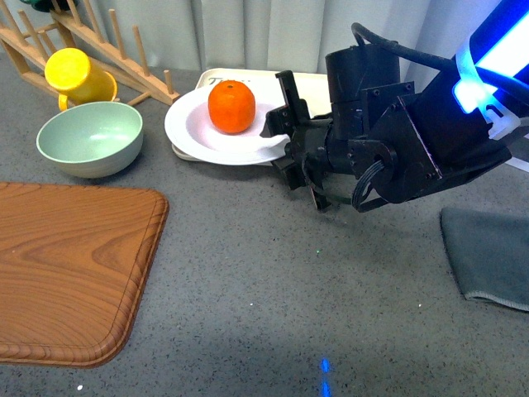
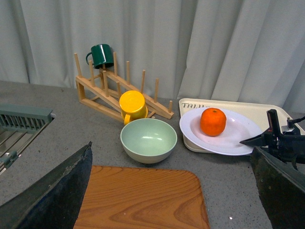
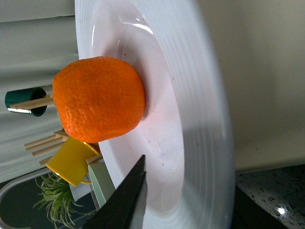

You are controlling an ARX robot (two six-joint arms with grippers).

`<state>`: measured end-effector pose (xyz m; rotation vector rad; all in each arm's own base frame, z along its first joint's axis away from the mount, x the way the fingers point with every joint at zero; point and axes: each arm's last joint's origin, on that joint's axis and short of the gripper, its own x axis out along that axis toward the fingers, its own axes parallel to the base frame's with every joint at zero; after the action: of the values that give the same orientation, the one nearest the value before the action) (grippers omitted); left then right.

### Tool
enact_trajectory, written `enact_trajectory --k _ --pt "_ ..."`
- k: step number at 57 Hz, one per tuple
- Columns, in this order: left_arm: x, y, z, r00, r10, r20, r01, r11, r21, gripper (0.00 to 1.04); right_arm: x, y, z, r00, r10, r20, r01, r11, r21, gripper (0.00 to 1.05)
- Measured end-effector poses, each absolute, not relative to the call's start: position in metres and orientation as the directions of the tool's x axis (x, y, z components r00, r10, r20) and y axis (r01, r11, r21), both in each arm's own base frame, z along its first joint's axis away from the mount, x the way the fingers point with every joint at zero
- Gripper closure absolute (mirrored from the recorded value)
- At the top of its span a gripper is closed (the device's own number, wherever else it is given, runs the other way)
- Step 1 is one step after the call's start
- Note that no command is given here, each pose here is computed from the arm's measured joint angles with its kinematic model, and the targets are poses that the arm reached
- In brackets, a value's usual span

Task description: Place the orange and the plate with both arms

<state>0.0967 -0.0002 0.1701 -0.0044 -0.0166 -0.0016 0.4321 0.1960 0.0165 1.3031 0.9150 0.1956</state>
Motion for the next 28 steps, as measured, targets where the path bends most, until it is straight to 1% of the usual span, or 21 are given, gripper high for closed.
enact_trajectory --k 4,7,19,23,25,28 --pt "0.097 0.0 0.17 1.0 -0.001 0.017 0.001 1.0 -0.005 0.07 0.43 0.194 0.018 0.65 0.597 -0.47 0.342 0.323 0.883 0.59" --pt "0.097 0.0 0.17 1.0 -0.002 0.017 0.002 1.0 -0.005 0.07 0.429 0.192 0.022 0.651 0.592 -0.474 0.328 0.344 0.88 0.52" --pt "0.097 0.0 0.17 1.0 -0.001 0.017 0.001 1.0 -0.004 0.07 0.408 0.171 0.054 0.652 0.582 -0.487 0.263 0.429 0.864 0.19" --pt "0.097 0.0 0.17 1.0 -0.001 0.017 0.001 1.0 -0.005 0.07 0.396 0.159 0.067 0.657 0.559 -0.506 0.238 0.483 0.843 0.08" --pt "0.097 0.0 0.17 1.0 -0.001 0.017 0.001 1.0 -0.004 0.07 0.389 0.153 0.071 0.663 0.543 -0.515 0.223 0.513 0.829 0.08" --pt "0.097 0.0 0.17 1.0 -0.001 0.017 0.001 1.0 -0.005 0.07 0.373 0.141 0.081 0.676 0.502 -0.54 0.187 0.592 0.784 0.1"
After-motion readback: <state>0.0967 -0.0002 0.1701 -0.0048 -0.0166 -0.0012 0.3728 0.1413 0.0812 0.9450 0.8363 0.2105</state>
